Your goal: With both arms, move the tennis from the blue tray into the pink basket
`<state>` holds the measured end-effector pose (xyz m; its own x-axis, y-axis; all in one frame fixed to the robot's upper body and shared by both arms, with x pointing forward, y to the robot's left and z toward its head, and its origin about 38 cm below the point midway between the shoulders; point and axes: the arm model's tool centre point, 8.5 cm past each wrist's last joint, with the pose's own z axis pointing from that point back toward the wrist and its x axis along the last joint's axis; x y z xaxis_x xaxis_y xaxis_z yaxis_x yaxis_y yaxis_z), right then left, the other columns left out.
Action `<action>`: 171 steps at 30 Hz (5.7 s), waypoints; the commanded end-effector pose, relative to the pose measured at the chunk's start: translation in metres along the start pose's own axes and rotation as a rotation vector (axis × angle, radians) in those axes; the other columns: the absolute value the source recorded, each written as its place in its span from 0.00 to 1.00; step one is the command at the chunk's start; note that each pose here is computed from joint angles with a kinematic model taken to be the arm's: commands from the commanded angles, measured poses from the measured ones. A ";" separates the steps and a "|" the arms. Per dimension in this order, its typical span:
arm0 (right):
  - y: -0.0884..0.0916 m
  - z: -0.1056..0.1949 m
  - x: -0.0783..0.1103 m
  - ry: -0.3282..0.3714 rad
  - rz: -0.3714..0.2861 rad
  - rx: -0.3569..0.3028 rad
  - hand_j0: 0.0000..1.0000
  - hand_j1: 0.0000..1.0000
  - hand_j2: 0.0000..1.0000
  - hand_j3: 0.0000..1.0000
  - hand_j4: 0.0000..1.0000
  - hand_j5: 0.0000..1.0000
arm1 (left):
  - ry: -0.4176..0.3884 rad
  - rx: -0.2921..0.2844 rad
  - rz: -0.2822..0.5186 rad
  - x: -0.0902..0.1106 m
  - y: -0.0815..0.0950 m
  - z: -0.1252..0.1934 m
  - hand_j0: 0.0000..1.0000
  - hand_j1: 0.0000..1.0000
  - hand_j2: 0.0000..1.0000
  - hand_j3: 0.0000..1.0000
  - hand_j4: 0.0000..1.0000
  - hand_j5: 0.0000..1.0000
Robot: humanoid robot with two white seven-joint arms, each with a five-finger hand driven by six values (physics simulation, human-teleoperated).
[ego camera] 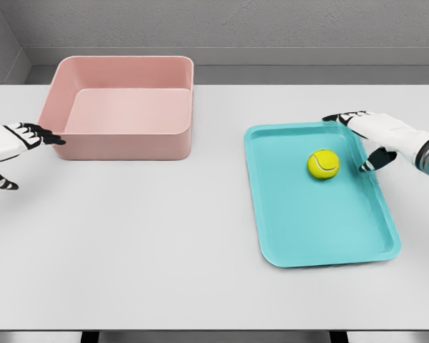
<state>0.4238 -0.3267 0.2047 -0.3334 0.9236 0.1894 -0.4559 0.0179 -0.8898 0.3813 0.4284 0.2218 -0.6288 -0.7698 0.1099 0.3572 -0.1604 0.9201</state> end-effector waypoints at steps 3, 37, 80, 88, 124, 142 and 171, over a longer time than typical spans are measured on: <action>0.043 -0.022 0.002 0.035 -0.035 0.172 1.00 1.00 1.00 1.00 1.00 1.00 | -0.001 0.004 0.002 0.000 0.001 0.000 1.00 1.00 1.00 1.00 1.00 1.00; 0.031 -0.041 0.026 -0.018 -0.003 0.199 1.00 1.00 1.00 1.00 1.00 1.00 | 0.007 -0.001 -0.002 -0.002 0.002 0.004 1.00 1.00 1.00 1.00 1.00 1.00; 0.004 -0.040 0.084 -0.182 0.054 0.130 0.54 0.54 0.54 0.54 0.54 0.54 | 0.003 -0.025 -0.016 0.002 0.001 0.010 1.00 1.00 1.00 1.00 1.00 1.00; 0.000 -0.036 0.109 -0.317 0.107 0.113 0.54 0.54 0.54 0.54 0.54 0.54 | 0.005 -0.025 -0.015 0.002 0.001 0.011 1.00 1.00 1.00 1.00 1.00 1.00; 0.013 -0.052 0.256 -0.852 0.302 0.136 0.52 0.52 0.52 0.52 0.52 0.52 | 0.006 -0.025 -0.018 0.002 0.002 0.012 1.00 1.00 1.00 1.00 1.00 1.00; 0.012 -0.059 0.280 -0.854 0.309 0.144 1.00 1.00 1.00 1.00 1.00 1.00 | 0.005 -0.027 -0.017 0.002 0.002 0.011 1.00 1.00 1.00 1.00 1.00 1.00; -0.071 0.074 -0.042 -0.335 0.174 -0.190 1.00 1.00 1.00 1.00 1.00 1.00 | -0.374 0.073 -0.228 0.131 0.015 -0.071 1.00 1.00 1.00 1.00 1.00 1.00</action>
<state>0.4088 -0.3881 0.2877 -0.6634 0.7378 0.1249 -0.2234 -0.0359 -0.9741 0.3577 0.2920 0.2411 -0.8889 -0.4581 -0.0068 0.1211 -0.2491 0.9609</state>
